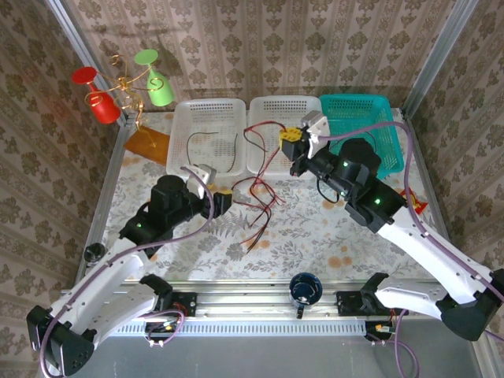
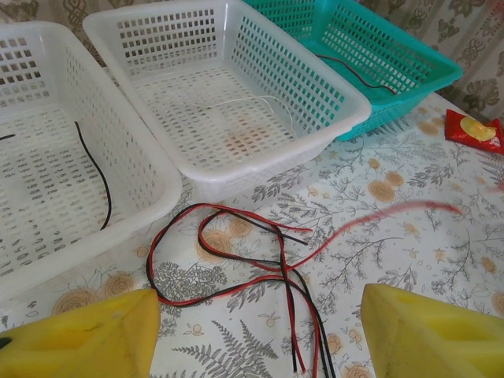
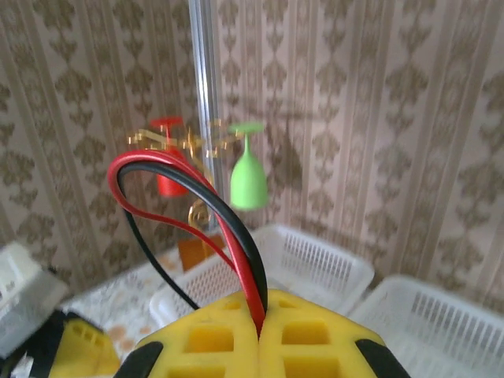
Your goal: Untangle the cables
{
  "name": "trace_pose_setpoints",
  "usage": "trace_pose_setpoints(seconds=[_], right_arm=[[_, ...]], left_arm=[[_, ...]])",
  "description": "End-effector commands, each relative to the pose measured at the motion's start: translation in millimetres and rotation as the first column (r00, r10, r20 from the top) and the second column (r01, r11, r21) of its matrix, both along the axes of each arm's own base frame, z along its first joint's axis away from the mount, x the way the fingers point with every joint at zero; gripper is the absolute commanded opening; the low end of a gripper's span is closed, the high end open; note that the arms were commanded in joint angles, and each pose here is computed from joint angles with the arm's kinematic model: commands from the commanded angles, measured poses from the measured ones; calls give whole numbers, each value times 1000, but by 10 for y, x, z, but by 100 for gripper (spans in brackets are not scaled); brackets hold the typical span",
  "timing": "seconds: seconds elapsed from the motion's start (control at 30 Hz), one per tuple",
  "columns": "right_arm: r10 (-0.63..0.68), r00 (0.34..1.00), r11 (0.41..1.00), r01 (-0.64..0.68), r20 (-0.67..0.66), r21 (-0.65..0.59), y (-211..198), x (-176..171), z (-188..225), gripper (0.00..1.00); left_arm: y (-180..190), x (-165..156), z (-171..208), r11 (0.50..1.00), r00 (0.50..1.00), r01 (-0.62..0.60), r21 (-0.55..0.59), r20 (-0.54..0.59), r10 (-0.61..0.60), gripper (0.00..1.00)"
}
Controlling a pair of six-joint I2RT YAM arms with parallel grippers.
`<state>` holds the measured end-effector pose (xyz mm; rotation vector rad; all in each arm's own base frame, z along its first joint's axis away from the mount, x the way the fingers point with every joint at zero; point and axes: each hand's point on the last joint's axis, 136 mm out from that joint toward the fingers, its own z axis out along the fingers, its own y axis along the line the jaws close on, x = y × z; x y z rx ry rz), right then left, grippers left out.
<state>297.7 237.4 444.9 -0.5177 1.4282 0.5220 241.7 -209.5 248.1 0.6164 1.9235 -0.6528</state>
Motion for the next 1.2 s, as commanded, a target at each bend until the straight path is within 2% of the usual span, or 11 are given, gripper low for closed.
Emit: trace_pose_setpoints(seconds=[0.0,0.13,0.27,0.5,0.63,0.77,0.97,1.1,1.17], right_arm=[[-46,992,999,46,121,7,-77,24,245,0],[-71,983,997,70,169,13,-110,70,431,0],[-74,990,997,73,123,14,-115,136,353,0],[-179,982,984,179,-56,0,-238,341,-77,0],[-235,949,971,236,-208,-21,-279,460,-394,0],[-247,903,968,248,-352,-45,-254,493,-677,0],[-203,890,978,202,-408,-47,-190,425,-864,0],[-173,882,984,169,-438,-48,-144,381,-908,0],[-159,878,987,154,-451,-47,-124,359,-913,0]], left_arm=[[-82,-16,50,999,999,38,-16,28,-37,68],[-95,-32,43,999,998,47,-11,30,-47,68],[-139,-57,98,997,996,74,-25,47,-73,68],[-285,-186,430,977,976,188,-104,133,-173,68],[-383,-210,620,965,960,241,-106,169,-221,68],[-552,-202,799,943,934,316,-105,206,-291,69],[-818,-142,1022,892,909,402,-205,207,-362,66],[-1000,-106,987,855,894,448,-261,127,-430,61],[-1069,-100,975,821,878,472,-322,89,-470,58]])
